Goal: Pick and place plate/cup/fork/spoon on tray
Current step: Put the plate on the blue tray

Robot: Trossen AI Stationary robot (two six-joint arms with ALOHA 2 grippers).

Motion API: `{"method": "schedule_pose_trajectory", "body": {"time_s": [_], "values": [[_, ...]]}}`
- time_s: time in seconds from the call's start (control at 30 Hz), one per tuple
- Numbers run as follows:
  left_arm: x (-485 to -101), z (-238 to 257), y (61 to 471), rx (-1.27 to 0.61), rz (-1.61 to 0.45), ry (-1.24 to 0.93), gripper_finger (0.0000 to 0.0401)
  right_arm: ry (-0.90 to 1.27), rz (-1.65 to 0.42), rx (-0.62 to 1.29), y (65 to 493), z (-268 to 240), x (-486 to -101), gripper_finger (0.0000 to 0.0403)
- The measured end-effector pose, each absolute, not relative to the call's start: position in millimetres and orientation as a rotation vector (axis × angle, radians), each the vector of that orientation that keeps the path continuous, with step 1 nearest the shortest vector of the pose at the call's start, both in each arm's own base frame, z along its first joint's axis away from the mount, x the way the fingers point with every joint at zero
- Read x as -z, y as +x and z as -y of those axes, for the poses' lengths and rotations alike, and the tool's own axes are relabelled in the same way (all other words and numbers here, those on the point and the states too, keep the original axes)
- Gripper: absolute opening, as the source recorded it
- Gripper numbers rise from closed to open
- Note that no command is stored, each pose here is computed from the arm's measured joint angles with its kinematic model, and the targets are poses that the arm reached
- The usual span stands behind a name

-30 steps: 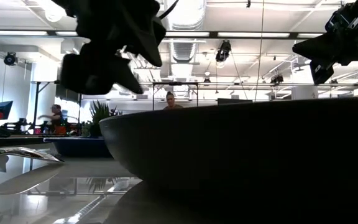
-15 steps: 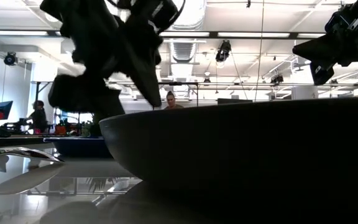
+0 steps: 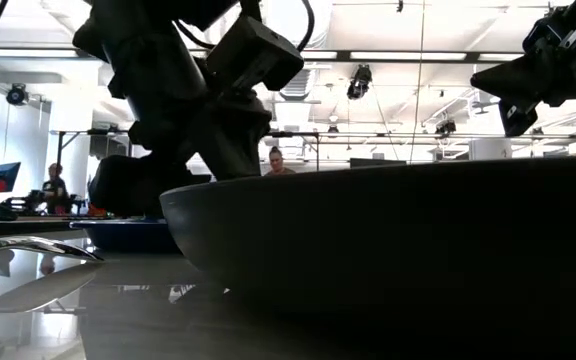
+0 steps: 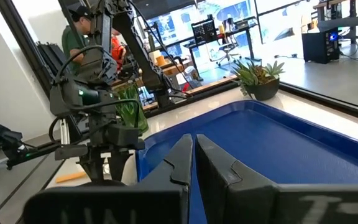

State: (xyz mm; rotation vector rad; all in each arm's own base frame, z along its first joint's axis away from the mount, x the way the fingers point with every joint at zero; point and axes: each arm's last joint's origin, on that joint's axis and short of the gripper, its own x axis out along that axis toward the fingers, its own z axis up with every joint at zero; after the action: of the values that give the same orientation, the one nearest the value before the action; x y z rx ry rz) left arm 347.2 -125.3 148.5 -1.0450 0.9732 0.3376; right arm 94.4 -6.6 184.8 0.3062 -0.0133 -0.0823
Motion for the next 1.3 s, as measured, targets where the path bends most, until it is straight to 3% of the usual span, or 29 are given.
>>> {"method": "schedule_pose_trajectory", "body": {"time_s": [0.27, 0.53, 0.83, 1.03, 1.3], "values": [[-149.1, 125.3, 348.1, -0.348, -0.948, -1.048, 0.0011, 0.306, 0.014, 0.082, 94.4, 6.6, -184.9, 0.0009], [-156.5, 126.9, 353.0, -0.286, -0.88, -1.064, 0.0002, 0.306, 0.013, 0.082, 94.4, 6.6, -184.8, 0.0009], [-205.8, 106.7, 351.4, -0.214, -0.697, -1.047, 0.0001, 0.307, 0.014, 0.082, 94.4, 6.6, -184.9, 0.0009], [-239.5, 69.0, 329.2, -0.371, -0.653, -0.947, 0.0, 0.306, 0.015, 0.081, 94.4, 6.6, -184.9, 0.0009], [-263.9, 17.3, 280.4, -0.734, -0.697, -0.757, 0.0, 0.306, 0.023, 0.087, 94.4, 6.7, -185.6, 0.0009]]}}
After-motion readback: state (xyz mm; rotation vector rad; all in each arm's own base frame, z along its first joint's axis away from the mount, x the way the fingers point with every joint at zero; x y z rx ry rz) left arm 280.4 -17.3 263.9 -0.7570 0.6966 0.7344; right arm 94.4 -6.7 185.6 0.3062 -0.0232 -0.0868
